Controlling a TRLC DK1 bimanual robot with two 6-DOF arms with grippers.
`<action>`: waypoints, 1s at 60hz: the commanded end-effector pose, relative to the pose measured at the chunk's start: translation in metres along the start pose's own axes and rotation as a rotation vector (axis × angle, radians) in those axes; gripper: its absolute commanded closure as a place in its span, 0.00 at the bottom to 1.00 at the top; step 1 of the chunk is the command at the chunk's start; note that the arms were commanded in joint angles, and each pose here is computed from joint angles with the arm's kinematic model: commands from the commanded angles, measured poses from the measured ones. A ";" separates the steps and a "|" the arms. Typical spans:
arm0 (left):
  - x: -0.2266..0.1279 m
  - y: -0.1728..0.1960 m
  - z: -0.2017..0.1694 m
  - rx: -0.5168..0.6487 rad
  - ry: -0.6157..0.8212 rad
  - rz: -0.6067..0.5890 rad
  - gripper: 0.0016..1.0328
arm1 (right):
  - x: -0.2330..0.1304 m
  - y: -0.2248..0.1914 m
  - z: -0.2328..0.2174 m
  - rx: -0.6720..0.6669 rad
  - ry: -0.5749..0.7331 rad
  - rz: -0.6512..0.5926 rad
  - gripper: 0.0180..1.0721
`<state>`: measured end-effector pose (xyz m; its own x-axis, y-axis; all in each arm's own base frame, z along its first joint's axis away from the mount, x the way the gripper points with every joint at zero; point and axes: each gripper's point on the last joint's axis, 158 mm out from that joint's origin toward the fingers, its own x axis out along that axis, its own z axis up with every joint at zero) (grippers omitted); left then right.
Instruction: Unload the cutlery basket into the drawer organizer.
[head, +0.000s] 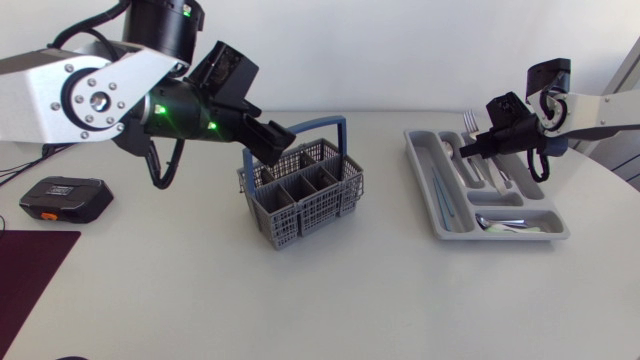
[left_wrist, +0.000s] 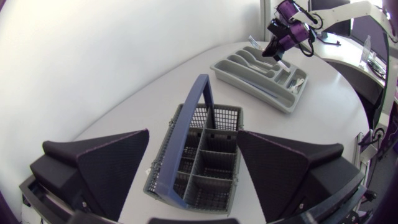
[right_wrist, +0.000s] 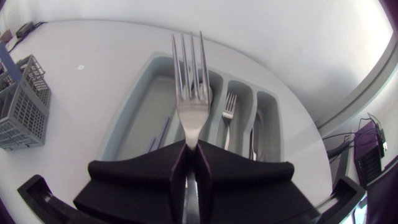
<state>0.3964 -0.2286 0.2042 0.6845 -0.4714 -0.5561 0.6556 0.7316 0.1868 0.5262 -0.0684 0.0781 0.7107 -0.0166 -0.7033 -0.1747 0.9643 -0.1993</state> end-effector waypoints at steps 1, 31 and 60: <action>-0.006 0.010 -0.014 0.011 0.010 0.030 0.05 | 0.017 -0.020 0.002 0.077 0.014 -0.007 0.95; -0.020 0.019 -0.038 0.000 0.002 0.069 0.05 | 0.089 -0.059 -0.009 0.236 0.077 -0.012 0.95; -0.025 0.032 -0.065 -0.028 0.036 0.101 0.05 | 0.121 -0.071 -0.041 0.265 0.165 -0.039 0.69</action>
<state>0.3834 -0.1693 0.1818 0.7384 -0.3899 -0.5502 0.5740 0.7916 0.2095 0.5971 -0.1443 -0.0133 0.6043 -0.0697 -0.7937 0.0264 0.9974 -0.0675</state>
